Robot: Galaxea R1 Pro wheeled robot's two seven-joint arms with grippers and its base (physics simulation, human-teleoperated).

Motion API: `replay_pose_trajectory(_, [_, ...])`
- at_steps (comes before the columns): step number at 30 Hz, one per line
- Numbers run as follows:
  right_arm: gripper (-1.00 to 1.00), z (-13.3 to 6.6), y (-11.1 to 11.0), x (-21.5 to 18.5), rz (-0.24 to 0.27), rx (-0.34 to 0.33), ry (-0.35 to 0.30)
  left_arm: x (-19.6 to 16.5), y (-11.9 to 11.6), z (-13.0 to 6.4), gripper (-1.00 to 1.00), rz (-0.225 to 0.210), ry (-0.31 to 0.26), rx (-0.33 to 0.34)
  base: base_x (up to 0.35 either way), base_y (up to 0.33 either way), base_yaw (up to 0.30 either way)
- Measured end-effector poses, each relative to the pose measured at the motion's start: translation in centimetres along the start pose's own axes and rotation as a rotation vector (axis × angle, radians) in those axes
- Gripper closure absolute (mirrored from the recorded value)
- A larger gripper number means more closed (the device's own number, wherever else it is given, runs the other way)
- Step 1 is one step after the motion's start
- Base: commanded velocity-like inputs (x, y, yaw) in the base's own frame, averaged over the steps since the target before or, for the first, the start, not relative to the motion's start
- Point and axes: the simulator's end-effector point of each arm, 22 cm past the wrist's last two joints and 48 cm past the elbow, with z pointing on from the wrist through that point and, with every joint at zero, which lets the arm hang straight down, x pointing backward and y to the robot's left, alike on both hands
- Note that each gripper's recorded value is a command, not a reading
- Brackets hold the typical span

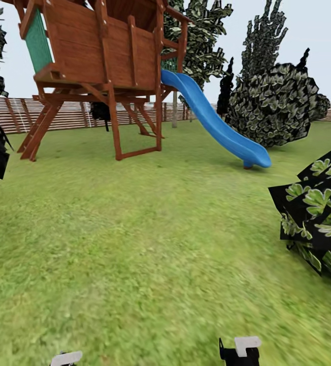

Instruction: Pick up the pesticide atomizer in the garden and spray insectifuge to fully cover both potted plants in the garden.

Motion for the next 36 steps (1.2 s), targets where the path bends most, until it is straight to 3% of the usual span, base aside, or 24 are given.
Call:
replay_pose_trajectory(21, [-1.0, -0.01, 0.11, -0.01, 0.001, -0.002, 0.0, -0.01, 0.0, 0.0, 1.0, 0.0, 0.0, 0.0, 0.321, 0.166, -0.257])
replay_pose_trajectory(36, [-1.0, 0.0, 0.05, -0.02, -0.001, -0.002, -0.001, -0.02, 0.0, -0.01, 1.0, 0.0, -0.001, 0.0, 0.332, 0.048, -0.008])
